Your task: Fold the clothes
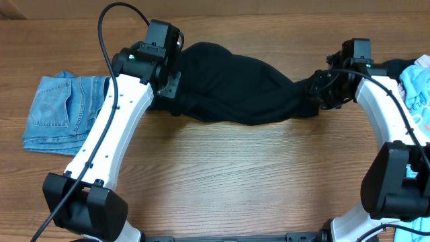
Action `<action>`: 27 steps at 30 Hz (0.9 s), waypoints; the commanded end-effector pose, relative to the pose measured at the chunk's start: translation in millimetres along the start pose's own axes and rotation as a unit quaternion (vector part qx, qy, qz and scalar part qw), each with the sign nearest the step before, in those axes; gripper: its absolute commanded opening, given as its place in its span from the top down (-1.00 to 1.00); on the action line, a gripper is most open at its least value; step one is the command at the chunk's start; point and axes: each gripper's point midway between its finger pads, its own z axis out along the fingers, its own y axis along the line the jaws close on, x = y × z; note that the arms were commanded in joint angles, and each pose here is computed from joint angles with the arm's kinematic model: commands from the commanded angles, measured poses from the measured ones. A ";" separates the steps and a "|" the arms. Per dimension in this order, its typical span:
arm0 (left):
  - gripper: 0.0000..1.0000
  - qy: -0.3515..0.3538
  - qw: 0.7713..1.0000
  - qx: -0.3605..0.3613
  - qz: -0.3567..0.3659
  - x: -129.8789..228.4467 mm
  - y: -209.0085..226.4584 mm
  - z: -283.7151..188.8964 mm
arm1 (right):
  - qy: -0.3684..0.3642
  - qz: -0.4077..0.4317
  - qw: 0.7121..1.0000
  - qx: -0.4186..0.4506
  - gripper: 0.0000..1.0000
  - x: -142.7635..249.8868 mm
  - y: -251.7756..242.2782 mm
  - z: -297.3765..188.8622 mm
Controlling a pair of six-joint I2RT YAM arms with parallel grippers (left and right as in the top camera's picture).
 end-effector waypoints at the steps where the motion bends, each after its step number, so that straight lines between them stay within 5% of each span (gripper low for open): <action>1: 0.92 -0.011 1.000 -0.005 0.002 -4.9 6.8 -5.4 | -0.017 0.008 0.998 0.062 0.20 -6.5 -26.1 5.7; 4: 0.92 -0.011 1.000 -0.005 0.002 -5.2 6.8 -5.4 | -0.009 0.011 0.997 0.071 0.15 1.3 -34.0 14.3; 6: 0.92 -0.011 1.000 -0.005 0.002 -5.1 6.7 -5.4 | 0.006 0.024 0.997 0.076 0.43 12.0 -41.9 26.7; 10: 0.92 -0.011 1.000 -0.005 0.002 -5.2 6.7 -5.4 | 0.032 0.028 0.999 -0.002 0.57 28.5 -27.3 54.9; 23: 0.92 -0.012 1.000 -0.004 0.002 -5.5 6.2 -5.4 | -0.045 0.047 0.997 -0.052 0.07 3.4 -17.6 70.9; 27: 0.92 -0.015 1.000 -0.004 0.001 -6.8 6.2 -5.4 | -0.060 0.041 0.996 -0.059 0.84 -4.4 -13.8 68.4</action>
